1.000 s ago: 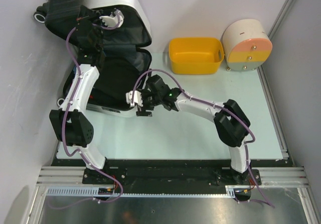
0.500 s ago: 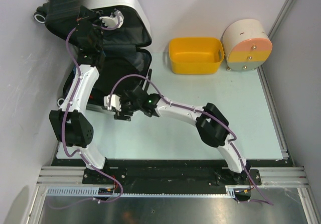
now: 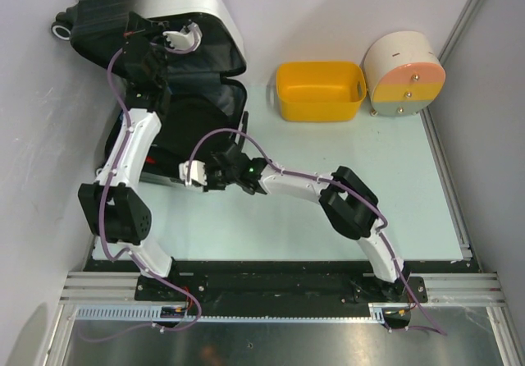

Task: Open, take out, and arrange the luggage

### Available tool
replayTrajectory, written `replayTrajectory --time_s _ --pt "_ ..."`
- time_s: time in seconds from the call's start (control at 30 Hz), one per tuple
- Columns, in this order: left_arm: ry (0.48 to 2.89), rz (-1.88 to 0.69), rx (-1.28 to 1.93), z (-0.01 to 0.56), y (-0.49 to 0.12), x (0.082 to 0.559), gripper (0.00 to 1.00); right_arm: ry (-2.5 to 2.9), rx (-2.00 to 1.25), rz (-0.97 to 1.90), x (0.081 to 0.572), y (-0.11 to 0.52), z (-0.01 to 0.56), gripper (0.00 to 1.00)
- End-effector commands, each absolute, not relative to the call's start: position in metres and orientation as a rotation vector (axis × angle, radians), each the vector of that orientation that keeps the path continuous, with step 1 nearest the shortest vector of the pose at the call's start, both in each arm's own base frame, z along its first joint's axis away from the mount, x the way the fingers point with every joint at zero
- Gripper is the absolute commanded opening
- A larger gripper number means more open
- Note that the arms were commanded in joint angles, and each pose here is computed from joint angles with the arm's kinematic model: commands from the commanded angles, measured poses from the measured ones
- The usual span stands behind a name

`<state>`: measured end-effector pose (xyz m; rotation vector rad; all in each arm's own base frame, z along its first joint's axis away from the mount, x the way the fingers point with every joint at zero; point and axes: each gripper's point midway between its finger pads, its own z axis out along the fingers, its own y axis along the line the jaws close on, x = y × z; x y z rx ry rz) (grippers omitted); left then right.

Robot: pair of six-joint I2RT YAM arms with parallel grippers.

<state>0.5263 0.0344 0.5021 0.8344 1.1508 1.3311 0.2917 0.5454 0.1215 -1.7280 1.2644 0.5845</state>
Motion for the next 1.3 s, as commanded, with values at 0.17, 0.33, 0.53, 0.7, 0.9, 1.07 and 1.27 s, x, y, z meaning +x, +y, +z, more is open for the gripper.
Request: replayTrajectory --time_s 0.17,0.33,0.53,0.7,0.9,1.07,1.27 --pt "1.15 1.59 0.769 0.55 0.07 0.464 0.0 1.177 -2.102 0.598 0.25 0.437 0.098 0.0" --pt "1.139 1.622 0.791 0.553 0.069 0.48 0.0 1.184 -2.08 0.513 0.296 0.406 0.102 0.0" --pt "1.12 1.628 0.812 0.552 0.064 0.506 0.0 1.156 -2.034 0.515 0.3 0.417 0.113 0.0" --pt "1.09 1.667 0.81 0.552 0.071 0.544 0.23 1.138 -2.004 0.534 0.299 0.445 0.117 0.0" --pt "1.027 1.614 0.728 0.571 0.063 0.549 0.79 1.141 -1.945 0.53 0.31 0.46 0.121 0.0" --pt "1.016 1.479 0.73 0.569 0.041 0.526 1.0 1.127 -1.924 0.521 0.314 0.473 0.122 0.0" --pt "1.075 1.38 0.777 0.532 0.046 0.525 1.0 1.119 -1.9 0.529 0.315 0.488 0.129 0.0"
